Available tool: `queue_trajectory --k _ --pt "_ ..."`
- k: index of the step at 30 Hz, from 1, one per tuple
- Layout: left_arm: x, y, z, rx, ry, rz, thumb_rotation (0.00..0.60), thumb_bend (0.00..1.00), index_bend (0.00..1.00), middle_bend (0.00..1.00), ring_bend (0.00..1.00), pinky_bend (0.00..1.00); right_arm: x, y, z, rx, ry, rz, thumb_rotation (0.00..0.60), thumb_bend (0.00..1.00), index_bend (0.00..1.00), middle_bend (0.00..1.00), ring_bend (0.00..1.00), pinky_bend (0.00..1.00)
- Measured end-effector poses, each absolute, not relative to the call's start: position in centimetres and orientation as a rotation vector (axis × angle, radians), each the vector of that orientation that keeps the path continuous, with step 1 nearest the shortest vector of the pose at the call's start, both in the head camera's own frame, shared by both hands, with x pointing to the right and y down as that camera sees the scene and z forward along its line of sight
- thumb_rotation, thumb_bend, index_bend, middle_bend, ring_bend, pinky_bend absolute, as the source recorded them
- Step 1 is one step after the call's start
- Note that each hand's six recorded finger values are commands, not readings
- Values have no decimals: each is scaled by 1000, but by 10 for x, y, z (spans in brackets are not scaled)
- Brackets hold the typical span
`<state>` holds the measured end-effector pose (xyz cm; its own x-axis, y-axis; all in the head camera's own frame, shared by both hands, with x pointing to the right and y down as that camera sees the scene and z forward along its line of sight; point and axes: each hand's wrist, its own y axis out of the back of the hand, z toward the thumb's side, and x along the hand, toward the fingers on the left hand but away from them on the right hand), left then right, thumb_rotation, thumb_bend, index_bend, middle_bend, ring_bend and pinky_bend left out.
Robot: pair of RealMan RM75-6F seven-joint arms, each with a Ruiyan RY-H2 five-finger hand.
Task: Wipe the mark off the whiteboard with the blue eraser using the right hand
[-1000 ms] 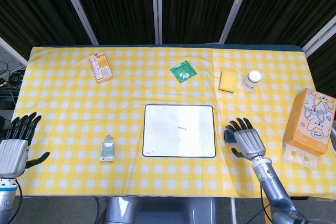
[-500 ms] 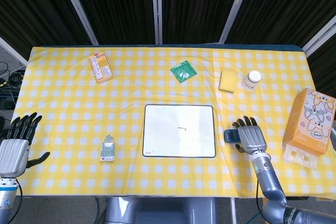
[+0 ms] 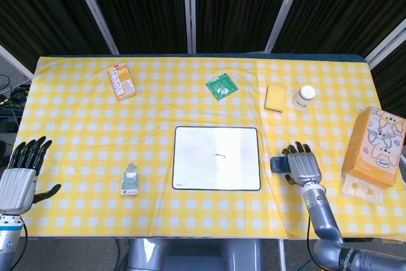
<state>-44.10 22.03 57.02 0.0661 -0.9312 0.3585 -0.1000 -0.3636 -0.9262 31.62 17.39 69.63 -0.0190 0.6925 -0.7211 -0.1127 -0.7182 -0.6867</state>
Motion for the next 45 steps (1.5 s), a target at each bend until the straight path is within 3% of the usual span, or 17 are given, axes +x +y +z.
queue_trajectory --k 15,21,26,29,45 --pt "-439 221 571 -1589 1050 -1384 600 0 0 0 0 0 316 175 706 -1689 -623 1798 600 253 388 270 155 198" --pt "-440 221 570 -1590 1055 -1382 600 0 0 0 0 0 314 173 708 -1690 -662 1770 600 325 551 440 334 371" --pt "-440 221 569 -1589 1057 -1379 600 0 0 0 0 0 314 172 709 -1710 -718 1733 600 494 772 674 612 654" --pt "-440 221 569 -1590 1061 -1377 600 0 0 0 0 0 312 171 708 -1742 -779 1696 600 528 812 719 672 714" --pt "-440 220 569 -1590 1067 -1373 600 0 0 0 0 0 271 158 665 -1918 -977 1387 600 556 834 749 724 766"
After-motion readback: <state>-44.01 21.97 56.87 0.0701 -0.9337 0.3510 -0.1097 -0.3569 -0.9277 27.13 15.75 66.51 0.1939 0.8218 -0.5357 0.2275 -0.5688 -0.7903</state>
